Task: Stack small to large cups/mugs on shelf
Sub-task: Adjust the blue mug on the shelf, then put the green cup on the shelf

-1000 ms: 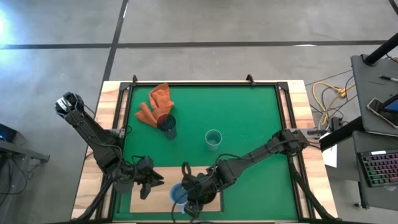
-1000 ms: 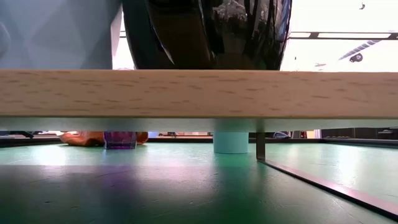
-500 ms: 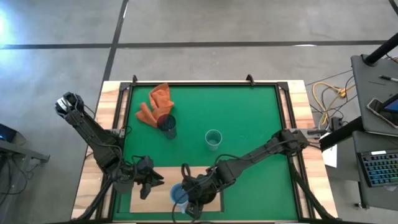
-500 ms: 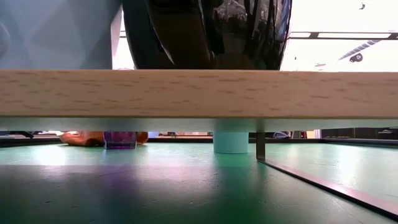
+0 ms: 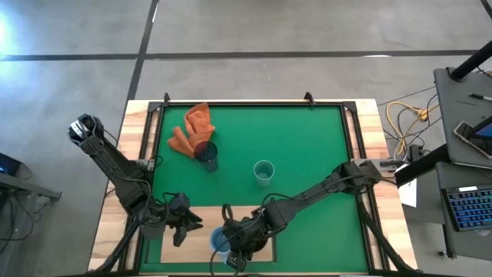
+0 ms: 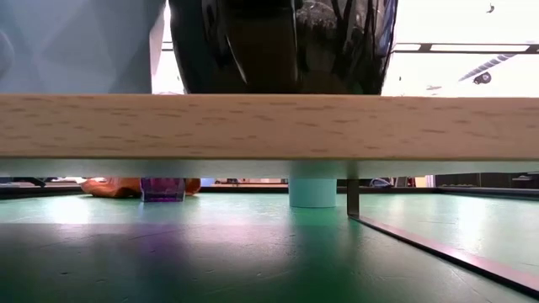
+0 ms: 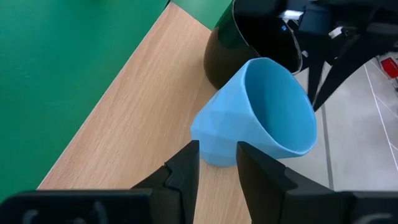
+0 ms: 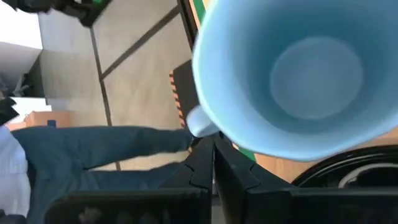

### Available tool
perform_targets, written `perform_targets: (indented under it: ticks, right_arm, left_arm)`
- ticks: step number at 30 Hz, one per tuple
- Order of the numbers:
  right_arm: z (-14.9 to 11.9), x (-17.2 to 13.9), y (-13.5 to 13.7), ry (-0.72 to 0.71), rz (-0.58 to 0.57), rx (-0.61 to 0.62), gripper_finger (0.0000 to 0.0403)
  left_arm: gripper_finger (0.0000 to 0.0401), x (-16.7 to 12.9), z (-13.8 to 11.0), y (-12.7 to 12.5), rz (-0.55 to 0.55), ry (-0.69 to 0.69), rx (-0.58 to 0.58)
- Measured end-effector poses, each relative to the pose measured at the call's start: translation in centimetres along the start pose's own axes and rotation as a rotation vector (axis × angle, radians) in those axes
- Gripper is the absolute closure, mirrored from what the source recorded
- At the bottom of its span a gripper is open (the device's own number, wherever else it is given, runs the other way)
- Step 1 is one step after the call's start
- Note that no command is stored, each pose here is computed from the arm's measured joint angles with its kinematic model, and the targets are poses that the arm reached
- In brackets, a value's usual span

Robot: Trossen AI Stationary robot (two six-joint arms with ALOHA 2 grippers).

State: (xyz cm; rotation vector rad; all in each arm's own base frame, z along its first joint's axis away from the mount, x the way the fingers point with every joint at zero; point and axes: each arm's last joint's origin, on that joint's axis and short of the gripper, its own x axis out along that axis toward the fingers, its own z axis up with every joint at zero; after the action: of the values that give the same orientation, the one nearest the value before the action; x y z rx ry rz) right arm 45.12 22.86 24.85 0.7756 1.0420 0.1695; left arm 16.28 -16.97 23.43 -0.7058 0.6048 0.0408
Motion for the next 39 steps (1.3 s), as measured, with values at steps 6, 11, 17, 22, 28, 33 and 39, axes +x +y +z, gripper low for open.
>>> perform_targets:
  ticks: [6,11,17,22,28,33,39]
  right_arm:
    - [0.1,-0.1,0.0,-0.033,-0.019,0.013,0.0394]
    - [0.2,-0.1,-0.1,-0.039,-0.022,0.017,0.0394]
    - [0.2,-0.1,-0.1,-0.034,-0.018,0.017,0.0394]
    - [0.5,-0.8,0.7,-0.033,0.018,-0.010,0.0394]
    - [2.4,-4.4,3.8,-0.135,0.100,-0.110,0.0394]
    - [4.4,-9.6,4.2,-0.390,-0.061,-0.154,0.0394]
    - [5.8,-16.3,0.3,-0.504,-0.425,-0.012,0.0394]
  left_arm:
    - [0.0308,0.0,0.0,0.0,0.000,0.000,0.000]
    - [0.0308,0.0,0.0,0.0,0.000,0.000,0.001]
    - [0.0308,0.0,-0.1,0.1,0.002,0.001,0.002]
    - [0.0308,0.0,-0.1,0.1,0.002,0.000,0.002]
    - [0.0308,0.0,0.0,0.1,0.008,-0.016,0.008]
    - [0.0308,-0.4,0.8,-0.6,-0.002,-0.067,0.052]
    - [0.0308,-1.5,1.8,-0.8,-0.035,-0.109,0.030]
